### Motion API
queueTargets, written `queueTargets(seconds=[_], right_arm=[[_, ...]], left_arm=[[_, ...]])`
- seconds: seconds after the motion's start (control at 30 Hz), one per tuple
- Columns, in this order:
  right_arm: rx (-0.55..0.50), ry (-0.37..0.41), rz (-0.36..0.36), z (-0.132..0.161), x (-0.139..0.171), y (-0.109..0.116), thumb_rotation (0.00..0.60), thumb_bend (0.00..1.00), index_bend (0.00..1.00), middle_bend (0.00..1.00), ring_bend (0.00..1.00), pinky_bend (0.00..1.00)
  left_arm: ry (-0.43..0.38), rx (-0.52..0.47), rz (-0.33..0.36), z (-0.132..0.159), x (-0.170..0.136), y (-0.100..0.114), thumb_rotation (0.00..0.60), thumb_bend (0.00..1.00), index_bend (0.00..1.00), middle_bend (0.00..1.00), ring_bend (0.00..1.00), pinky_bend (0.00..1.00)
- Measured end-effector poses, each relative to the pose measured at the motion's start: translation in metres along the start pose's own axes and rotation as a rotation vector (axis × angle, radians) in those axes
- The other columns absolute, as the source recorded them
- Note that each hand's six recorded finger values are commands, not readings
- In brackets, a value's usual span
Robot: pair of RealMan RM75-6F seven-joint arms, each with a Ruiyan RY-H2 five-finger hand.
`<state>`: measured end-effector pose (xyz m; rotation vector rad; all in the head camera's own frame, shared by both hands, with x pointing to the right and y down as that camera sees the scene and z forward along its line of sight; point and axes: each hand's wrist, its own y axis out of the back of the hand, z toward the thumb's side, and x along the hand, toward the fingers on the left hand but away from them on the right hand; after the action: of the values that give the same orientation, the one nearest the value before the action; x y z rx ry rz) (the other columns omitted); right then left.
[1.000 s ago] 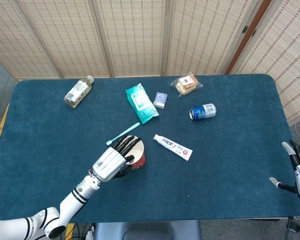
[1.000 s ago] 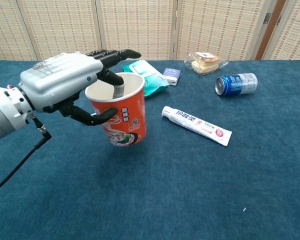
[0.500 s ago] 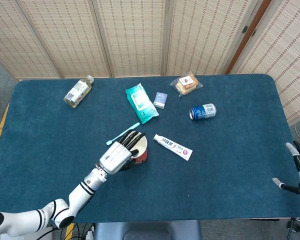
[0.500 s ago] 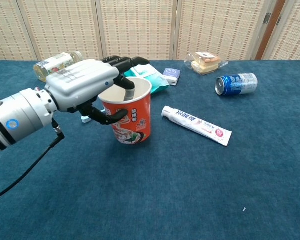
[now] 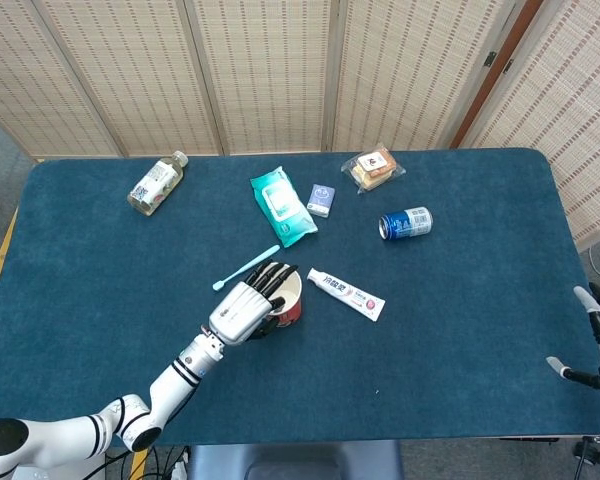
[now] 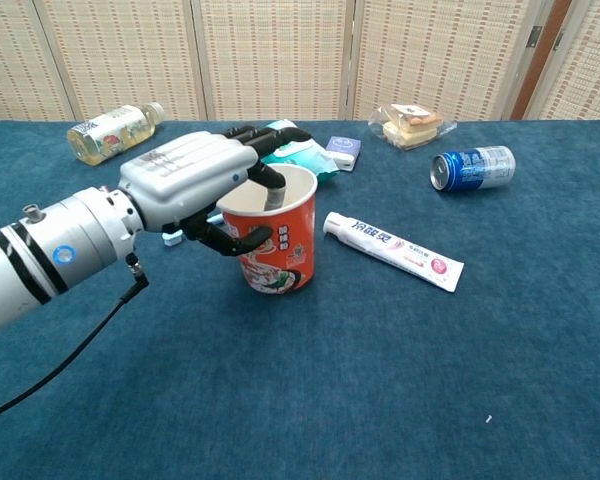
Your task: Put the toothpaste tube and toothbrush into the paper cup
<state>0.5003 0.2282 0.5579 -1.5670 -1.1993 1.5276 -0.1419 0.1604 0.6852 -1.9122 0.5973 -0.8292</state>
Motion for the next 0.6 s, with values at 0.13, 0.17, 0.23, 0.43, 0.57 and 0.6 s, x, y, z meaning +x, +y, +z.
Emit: queueTargets(seconds=[0.13,0.17,0.23,0.43,0.57,0.6], right_arm=[[-0.001,0.002,-0.001,0.000,0.000,0.000,0.600,0.00,0.12,0.04,0.06,0.43],[0.000,0.002,-0.001,0.001,0.000,0.000,0.600,0.00,0.12,0.04,0.06,0.43],[0.000,0.001,-0.001,0.000,0.000,0.000,0.600,0.00,0.12,0.04,0.06,0.43],[-0.002,0.000,0.001,0.000,0.000,-0.001,0.600,0.00,0.12,0.04,0.06,0.43],[-0.002,0.001,-0.001,0.000,0.000,-0.001,0.600,0.00,0.12,0.04,0.06,0.43],[-0.001,0.002,-0.002,0.000,0.000,0.000,0.600,0.00,0.12,0.04,0.06,0.43]], left_arm=[[-0.001,0.001,-0.015,0.004,-0.003,-0.002,0.600,0.66,0.76,0.00,0.00,0.00],[-0.002,0.006,-0.021,0.004,-0.004,-0.003,0.600,0.66,0.71,0.00,0.00,0.00],[-0.002,0.011,-0.035,0.006,-0.006,-0.005,0.600,0.66,0.60,0.00,0.00,0.00],[0.006,0.008,-0.081,0.011,-0.012,-0.008,0.600,0.66,0.23,0.00,0.00,0.00],[0.018,0.002,-0.095,0.012,-0.015,-0.007,0.600,0.66,0.10,0.00,0.00,0.00],[0.021,0.001,-0.097,0.012,-0.016,-0.006,0.600,0.66,0.07,0.00,0.00,0.00]])
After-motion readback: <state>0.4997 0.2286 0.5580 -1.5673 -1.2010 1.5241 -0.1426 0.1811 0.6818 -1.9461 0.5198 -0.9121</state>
